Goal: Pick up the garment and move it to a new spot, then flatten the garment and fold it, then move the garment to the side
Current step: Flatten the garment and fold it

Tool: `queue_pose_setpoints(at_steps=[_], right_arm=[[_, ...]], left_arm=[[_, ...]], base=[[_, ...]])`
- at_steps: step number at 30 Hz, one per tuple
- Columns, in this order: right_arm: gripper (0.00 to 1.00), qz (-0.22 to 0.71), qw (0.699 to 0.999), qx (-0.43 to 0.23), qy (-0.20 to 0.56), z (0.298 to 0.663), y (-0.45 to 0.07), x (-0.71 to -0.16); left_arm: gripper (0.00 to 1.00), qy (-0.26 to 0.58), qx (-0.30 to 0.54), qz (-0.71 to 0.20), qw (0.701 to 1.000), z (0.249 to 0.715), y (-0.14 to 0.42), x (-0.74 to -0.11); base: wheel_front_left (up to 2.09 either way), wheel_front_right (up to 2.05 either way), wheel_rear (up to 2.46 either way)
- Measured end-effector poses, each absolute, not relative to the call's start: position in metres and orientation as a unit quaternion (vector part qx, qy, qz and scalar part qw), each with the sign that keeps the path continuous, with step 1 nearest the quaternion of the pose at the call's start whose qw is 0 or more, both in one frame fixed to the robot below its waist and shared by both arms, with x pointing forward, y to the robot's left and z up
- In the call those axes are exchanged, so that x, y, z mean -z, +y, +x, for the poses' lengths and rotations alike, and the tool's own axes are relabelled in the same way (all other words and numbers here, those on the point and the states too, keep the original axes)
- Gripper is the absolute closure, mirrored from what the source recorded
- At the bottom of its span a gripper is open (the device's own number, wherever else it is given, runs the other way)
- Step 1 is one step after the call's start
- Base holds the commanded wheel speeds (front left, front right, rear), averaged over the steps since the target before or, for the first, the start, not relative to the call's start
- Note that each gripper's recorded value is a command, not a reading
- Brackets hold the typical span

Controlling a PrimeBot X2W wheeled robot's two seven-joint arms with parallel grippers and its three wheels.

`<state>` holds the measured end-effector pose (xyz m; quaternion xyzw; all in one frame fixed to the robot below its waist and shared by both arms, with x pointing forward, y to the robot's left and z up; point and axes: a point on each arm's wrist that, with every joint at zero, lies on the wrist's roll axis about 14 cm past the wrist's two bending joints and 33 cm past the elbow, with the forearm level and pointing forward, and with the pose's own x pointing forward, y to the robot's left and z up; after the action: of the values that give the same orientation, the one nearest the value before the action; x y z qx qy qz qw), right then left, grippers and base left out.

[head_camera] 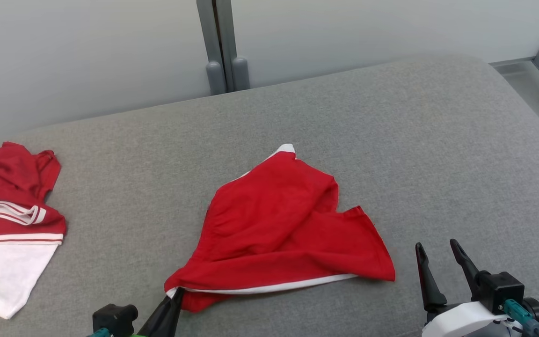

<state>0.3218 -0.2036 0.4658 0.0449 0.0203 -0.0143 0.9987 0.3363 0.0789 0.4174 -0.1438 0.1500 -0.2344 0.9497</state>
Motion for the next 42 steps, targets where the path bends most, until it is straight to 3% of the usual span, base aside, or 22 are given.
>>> queue_pose_setpoints(at_steps=[1, 2, 14, 20, 25, 30, 35, 42], right_arm=[[0.0, 0.045, 0.999, 0.012, 0.019, 0.323, -0.202, -0.467], [0.0, 0.045, 0.999, 0.01, 0.016, 0.323, -0.201, -0.468], [0.0, 0.042, 0.999, -0.008, 0.012, 0.328, -0.191, -0.471], [0.0, 0.043, 0.999, -0.014, 0.014, 0.328, -0.187, -0.47], [0.0, 0.039, 0.999, -0.011, 0.011, 0.328, -0.19, -0.472], [0.0, 0.036, 0.999, 0.0, 0.005, 0.328, -0.196, -0.476], [0.0, 0.034, 0.999, 0.021, 0.001, 0.326, -0.209, -0.479], [0.0, 0.039, 0.997, 0.057, 0.016, 0.321, -0.229, -0.47]], left_arm=[[0.2, 0.149, 0.23, -0.145, 0.951, 0.335, 0.08, -0.417], [0.0, 0.147, 0.223, -0.15, 0.952, 0.334, 0.082, -0.418], [0.0, 0.143, 0.143, -0.152, 0.967, 0.311, 0.123, -0.409], [0.0, 0.099, 0.126, -0.128, 0.979, 0.322, 0.13, -0.43], [0.0, 0.042, 0.193, -0.113, 0.974, 0.34, 0.088, -0.466], [0.0, 0.024, 0.315, -0.102, 0.943, 0.338, 0.013, -0.485], [0.0, 0.051, 0.432, -0.071, 0.897, 0.33, -0.054, -0.482], [0.0, 0.104, 0.511, -0.032, 0.852, 0.329, -0.098, -0.452]], base=[[0.0, 0.0, 0.0], [0.0, 0.0, 0.0], [0.0, 0.0, 0.0], [0.0, 0.0, 0.0], [0.0, 0.0, 0.0], [0.0, 0.0, 0.0], [0.0, 0.0, 0.0], [0.0, 0.0, 0.0]])
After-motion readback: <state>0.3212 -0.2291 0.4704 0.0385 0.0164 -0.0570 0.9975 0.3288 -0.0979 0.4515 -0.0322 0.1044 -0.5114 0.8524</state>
